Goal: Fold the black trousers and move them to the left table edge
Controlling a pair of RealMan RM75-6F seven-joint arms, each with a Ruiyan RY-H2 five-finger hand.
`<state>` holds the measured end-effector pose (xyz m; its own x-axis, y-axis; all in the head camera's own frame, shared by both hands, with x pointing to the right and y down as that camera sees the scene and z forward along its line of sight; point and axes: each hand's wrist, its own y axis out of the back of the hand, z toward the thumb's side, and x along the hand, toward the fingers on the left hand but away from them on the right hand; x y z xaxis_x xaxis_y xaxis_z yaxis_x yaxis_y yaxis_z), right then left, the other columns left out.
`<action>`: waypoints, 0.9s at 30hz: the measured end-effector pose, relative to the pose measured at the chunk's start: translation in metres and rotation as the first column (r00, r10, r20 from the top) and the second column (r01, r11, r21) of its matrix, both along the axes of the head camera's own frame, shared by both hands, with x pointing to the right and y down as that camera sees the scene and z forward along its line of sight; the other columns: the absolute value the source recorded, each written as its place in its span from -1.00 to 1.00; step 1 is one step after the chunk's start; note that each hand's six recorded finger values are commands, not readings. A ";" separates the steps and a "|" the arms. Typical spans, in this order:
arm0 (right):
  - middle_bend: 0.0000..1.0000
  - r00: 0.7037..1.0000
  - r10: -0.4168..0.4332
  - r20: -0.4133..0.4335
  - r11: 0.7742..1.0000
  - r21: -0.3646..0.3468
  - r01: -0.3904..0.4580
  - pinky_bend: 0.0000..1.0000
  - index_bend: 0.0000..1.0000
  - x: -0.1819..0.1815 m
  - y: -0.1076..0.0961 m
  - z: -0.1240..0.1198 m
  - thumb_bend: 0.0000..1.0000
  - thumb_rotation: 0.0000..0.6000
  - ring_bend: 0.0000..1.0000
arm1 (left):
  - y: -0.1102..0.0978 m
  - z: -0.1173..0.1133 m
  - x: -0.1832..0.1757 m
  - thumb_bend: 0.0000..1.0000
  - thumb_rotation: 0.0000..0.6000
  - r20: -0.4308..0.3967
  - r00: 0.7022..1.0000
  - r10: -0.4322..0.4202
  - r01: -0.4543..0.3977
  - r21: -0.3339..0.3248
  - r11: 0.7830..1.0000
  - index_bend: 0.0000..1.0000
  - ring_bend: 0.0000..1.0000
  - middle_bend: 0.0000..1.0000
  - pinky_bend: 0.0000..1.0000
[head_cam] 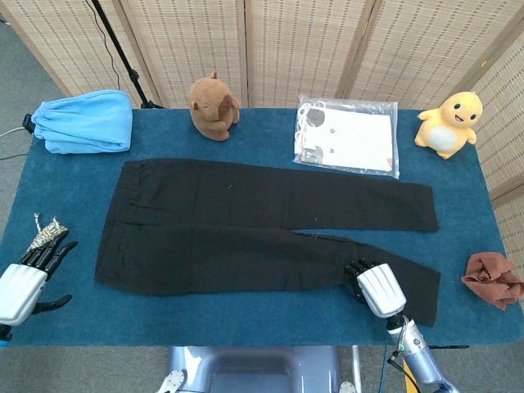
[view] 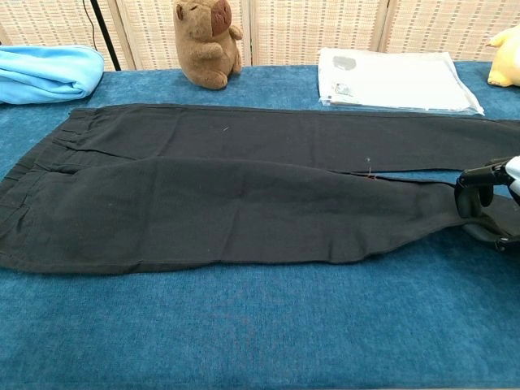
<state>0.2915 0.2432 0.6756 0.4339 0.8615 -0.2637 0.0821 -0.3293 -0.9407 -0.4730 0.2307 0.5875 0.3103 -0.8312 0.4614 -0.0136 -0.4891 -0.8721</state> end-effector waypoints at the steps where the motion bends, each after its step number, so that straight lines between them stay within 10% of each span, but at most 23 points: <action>1: 0.20 1.000 -0.001 0.002 1.000 0.000 0.001 0.44 0.20 -0.001 0.000 0.000 0.40 1.00 0.08 | 0.000 0.004 0.000 -1.00 1.00 0.010 1.000 0.021 -0.020 -0.004 1.000 -0.77 -0.72 -0.97 -0.49; 11: 0.20 1.000 0.006 0.015 1.000 -0.012 -0.006 0.44 0.20 -0.002 0.000 -0.002 0.40 1.00 0.09 | 0.006 0.064 0.017 -1.00 1.00 0.108 0.965 0.239 -0.240 -0.003 0.971 -0.65 -0.67 -0.85 -0.49; 27: 0.20 0.999 0.024 0.030 1.000 -0.015 -0.024 0.44 0.20 -0.002 -0.003 -0.005 0.40 1.00 0.09 | 0.008 0.097 0.035 -0.92 1.00 0.129 0.947 0.294 -0.301 0.039 0.953 -0.44 -0.56 -0.64 -0.49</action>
<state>0.2899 0.2403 0.6708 0.4209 0.8679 -0.2638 0.1183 -0.3409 -0.9326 -0.4379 0.2387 0.6849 0.4927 -0.7355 0.4650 0.2316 -0.4043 -0.8848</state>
